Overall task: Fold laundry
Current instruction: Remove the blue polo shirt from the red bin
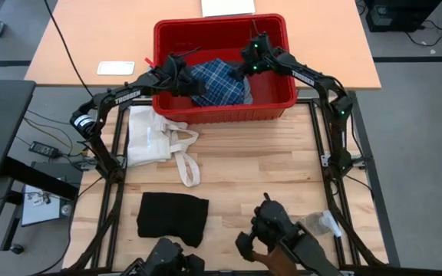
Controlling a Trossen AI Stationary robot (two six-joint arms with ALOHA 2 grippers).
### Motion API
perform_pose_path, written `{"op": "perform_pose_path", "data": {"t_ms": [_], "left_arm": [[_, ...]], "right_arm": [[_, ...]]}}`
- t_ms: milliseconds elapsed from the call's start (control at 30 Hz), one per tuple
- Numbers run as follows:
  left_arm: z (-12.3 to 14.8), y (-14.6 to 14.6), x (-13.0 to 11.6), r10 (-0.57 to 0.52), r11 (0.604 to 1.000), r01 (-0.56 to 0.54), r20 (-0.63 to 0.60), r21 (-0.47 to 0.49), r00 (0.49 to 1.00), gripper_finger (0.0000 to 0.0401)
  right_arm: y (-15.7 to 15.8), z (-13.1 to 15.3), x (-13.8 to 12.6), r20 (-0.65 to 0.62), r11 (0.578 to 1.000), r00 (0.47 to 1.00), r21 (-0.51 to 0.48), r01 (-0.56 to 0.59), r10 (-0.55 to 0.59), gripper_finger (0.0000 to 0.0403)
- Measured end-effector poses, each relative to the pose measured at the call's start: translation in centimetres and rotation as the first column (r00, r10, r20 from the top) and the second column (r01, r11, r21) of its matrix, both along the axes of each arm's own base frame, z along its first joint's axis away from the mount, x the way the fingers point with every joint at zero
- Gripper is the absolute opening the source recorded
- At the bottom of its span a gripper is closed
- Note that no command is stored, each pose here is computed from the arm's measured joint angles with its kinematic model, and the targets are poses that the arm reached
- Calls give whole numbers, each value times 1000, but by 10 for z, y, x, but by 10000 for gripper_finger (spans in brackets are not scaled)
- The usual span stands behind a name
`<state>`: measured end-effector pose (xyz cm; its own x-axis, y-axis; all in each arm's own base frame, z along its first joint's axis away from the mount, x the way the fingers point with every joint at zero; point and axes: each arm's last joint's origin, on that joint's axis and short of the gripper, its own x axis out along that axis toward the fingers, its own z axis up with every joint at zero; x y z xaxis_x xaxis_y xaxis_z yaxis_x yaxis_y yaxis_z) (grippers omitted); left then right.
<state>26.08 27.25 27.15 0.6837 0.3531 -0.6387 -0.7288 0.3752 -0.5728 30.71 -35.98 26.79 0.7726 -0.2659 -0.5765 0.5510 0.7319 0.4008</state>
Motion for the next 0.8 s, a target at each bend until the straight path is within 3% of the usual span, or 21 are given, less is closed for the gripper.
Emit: {"op": "perform_pose_path", "data": {"t_ms": [200,433,567,800], "left_arm": [[0,3,-3,29,999,-28,-32,34,999,233],[-1,6,-7,26,999,-23,-48,46,999,233],[-1,8,-9,33,998,-31,-47,47,998,233],[-1,8,-9,30,999,-28,-44,45,999,233]], "right_arm": [[5,-10,10,106,978,991,180,-105,87,349],[35,34,25,275,956,943,169,-238,186,331],[40,35,29,236,972,956,109,-207,177,323],[25,-11,30,76,982,986,104,-156,149,311]]}}
